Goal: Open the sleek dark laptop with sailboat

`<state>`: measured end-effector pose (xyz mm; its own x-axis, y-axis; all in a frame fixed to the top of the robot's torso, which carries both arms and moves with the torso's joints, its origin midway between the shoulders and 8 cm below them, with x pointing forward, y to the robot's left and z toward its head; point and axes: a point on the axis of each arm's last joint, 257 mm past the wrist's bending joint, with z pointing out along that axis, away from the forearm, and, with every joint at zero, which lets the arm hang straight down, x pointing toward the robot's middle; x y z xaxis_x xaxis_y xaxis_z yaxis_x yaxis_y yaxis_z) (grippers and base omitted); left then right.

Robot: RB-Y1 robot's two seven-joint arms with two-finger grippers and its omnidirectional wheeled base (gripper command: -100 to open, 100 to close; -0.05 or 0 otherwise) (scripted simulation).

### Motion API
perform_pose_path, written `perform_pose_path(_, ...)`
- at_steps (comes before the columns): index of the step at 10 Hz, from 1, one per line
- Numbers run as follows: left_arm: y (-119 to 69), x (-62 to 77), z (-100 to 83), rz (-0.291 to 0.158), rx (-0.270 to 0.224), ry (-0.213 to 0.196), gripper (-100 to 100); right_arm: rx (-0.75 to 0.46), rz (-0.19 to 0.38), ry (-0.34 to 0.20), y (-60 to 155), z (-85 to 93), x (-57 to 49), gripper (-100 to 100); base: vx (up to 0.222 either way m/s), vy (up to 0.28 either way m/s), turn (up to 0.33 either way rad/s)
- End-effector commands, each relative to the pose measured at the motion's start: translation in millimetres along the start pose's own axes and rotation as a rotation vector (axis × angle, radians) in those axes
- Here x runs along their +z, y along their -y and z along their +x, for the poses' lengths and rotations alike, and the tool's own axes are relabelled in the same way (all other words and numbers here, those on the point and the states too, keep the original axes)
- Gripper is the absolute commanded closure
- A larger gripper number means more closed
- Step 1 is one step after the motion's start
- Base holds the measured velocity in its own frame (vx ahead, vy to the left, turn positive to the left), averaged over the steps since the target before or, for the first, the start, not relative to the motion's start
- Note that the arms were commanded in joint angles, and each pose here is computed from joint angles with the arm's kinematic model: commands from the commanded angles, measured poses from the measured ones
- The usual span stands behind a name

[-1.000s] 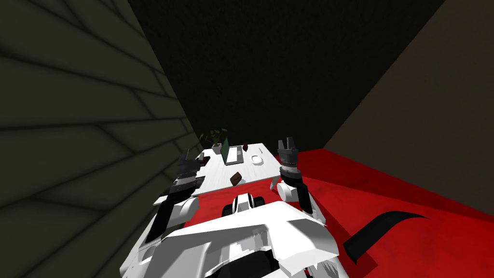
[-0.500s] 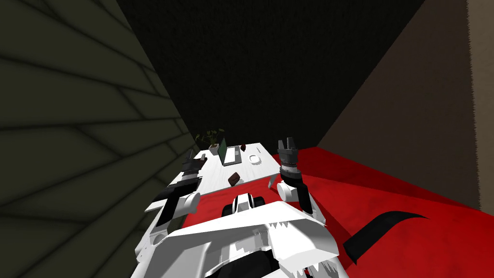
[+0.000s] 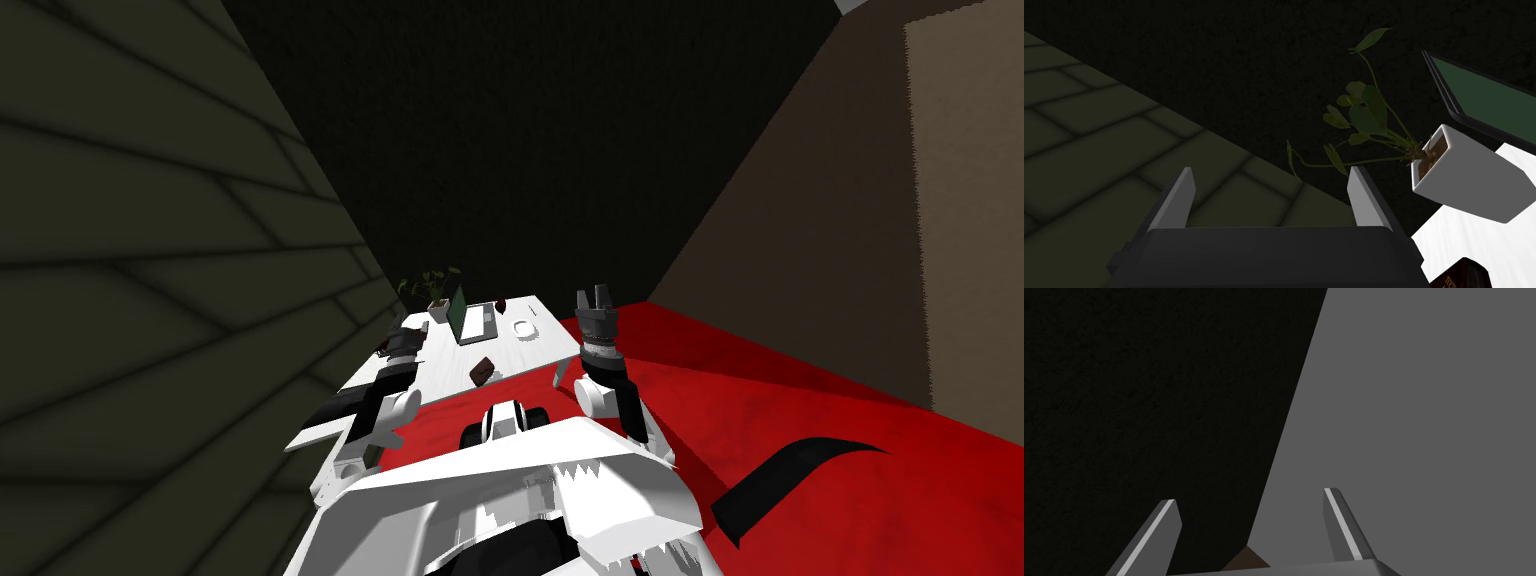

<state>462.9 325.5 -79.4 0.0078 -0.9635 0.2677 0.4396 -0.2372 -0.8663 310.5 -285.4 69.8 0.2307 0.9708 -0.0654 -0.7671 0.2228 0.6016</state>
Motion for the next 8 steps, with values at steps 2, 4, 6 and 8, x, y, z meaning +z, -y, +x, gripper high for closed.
perform_pose_path(2, -27.3, 9.0, -20.9, -0.054, -0.044, 0.054, -100, 0.000, 0.000, 0.000, 0.0, 0.0, 0.0, 0, -0.006, -0.005, -0.066)
perform_pose_path(4, -42.9, 13.5, -31.1, -0.086, -0.067, 0.082, -100, 0.000, 0.000, 0.000, 0.0, 0.0, 0.0, 0, -0.007, -0.006, -0.075)
perform_pose_path(6, -59.1, 18.3, -42.4, -0.120, -0.088, 0.109, -100, 0.000, 0.000, 0.000, 0.0, 0.0, 0.0, 0, -0.007, -0.008, -0.080)
perform_pose_path(8, -72.7, 24.3, -53.6, -0.151, -0.107, 0.135, -100, 0.000, 0.000, 0.000, 0.0, 0.0, 0.0, 0, -0.008, -0.008, -0.096)
